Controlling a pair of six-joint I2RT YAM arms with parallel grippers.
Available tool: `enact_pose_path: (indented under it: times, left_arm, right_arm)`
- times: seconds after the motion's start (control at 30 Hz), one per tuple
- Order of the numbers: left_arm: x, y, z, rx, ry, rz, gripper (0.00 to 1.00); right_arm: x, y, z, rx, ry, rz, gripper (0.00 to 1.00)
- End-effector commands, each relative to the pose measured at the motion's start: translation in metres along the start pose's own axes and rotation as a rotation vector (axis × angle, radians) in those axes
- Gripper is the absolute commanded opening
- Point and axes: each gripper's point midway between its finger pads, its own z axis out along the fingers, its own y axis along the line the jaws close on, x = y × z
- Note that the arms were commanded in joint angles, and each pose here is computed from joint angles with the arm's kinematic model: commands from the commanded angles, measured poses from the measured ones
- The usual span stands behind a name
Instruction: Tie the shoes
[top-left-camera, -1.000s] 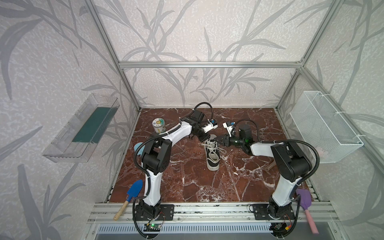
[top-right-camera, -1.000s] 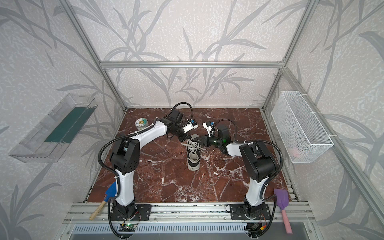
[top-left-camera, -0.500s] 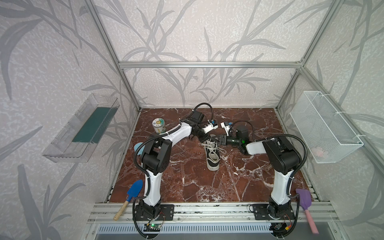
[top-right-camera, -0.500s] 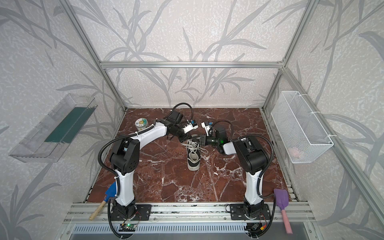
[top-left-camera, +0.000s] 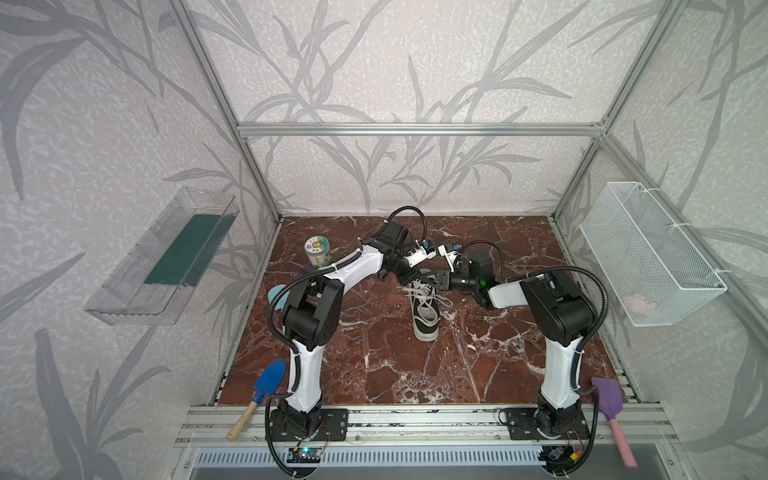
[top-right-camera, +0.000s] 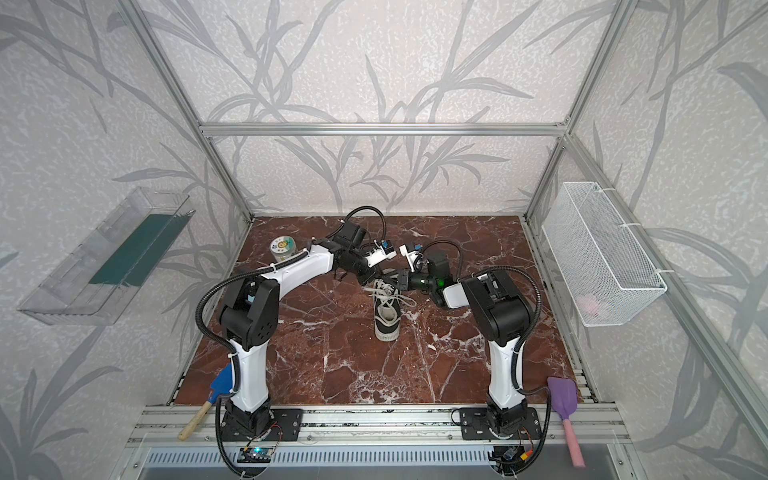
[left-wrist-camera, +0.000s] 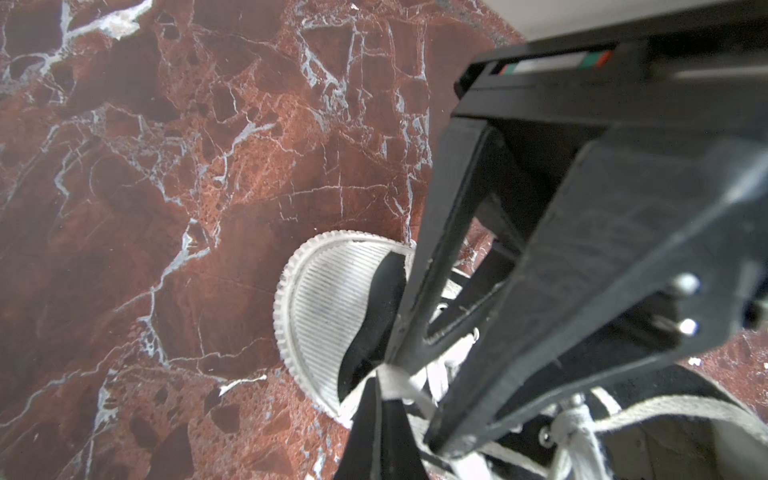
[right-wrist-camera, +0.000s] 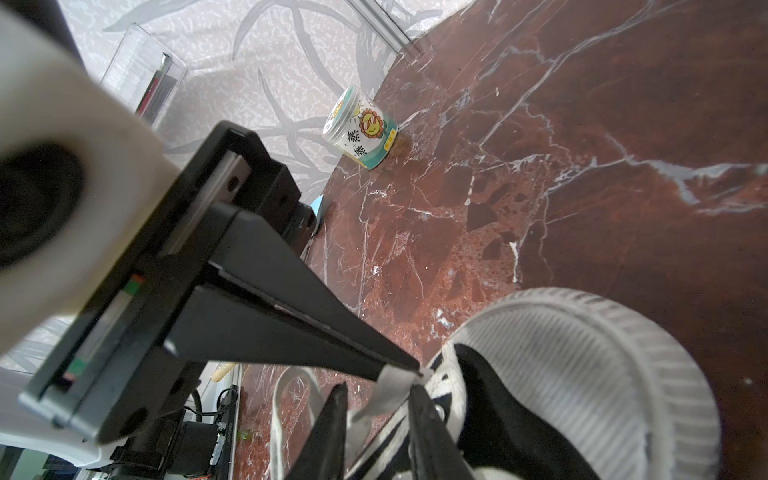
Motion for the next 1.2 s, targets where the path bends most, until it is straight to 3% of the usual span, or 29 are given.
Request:
enact_pose_path:
  times: [0.0, 0.2, 0.37, 0.43, 0.57, 0.63, 1.17]
  left_arm:
    - [-0.017, -0.007, -0.017, -0.004, -0.05, 0.03, 0.0]
    - [-0.018, -0.009, -0.018, -0.003, -0.06, 0.026, 0.0]
    - [-0.016, -0.007, -0.019, -0.013, -0.056, 0.022, 0.05]
    - [-0.017, -0.006, -0.019, -0.017, -0.055, 0.016, 0.15]
    - [-0.016, 0.002, -0.027, -0.058, -0.052, -0.009, 0.5]
    - [-0.016, 0.005, -0.034, -0.079, -0.056, -0.008, 0.56]
    - [0.01, -0.013, -0.057, -0.105, -0.089, -0.069, 0.65]
  right_arm:
    - [-0.006, 0.005, 0.004, -0.016, 0.0, -0.038, 0.3]
    - [-0.006, 0.004, 0.006, -0.022, 0.005, -0.033, 0.2]
    - [-0.007, 0.008, 0.005, -0.033, 0.001, -0.042, 0.0]
    - [-0.008, 0.008, 0.005, -0.028, -0.002, -0.042, 0.0]
    - [-0.007, 0.008, 0.004, -0.024, 0.001, -0.043, 0.0]
    - [-0.006, 0.008, 0.003, -0.024, 0.003, -0.047, 0.0]
    - [-0.005, 0.008, 0.002, -0.012, 0.01, -0.061, 0.0]
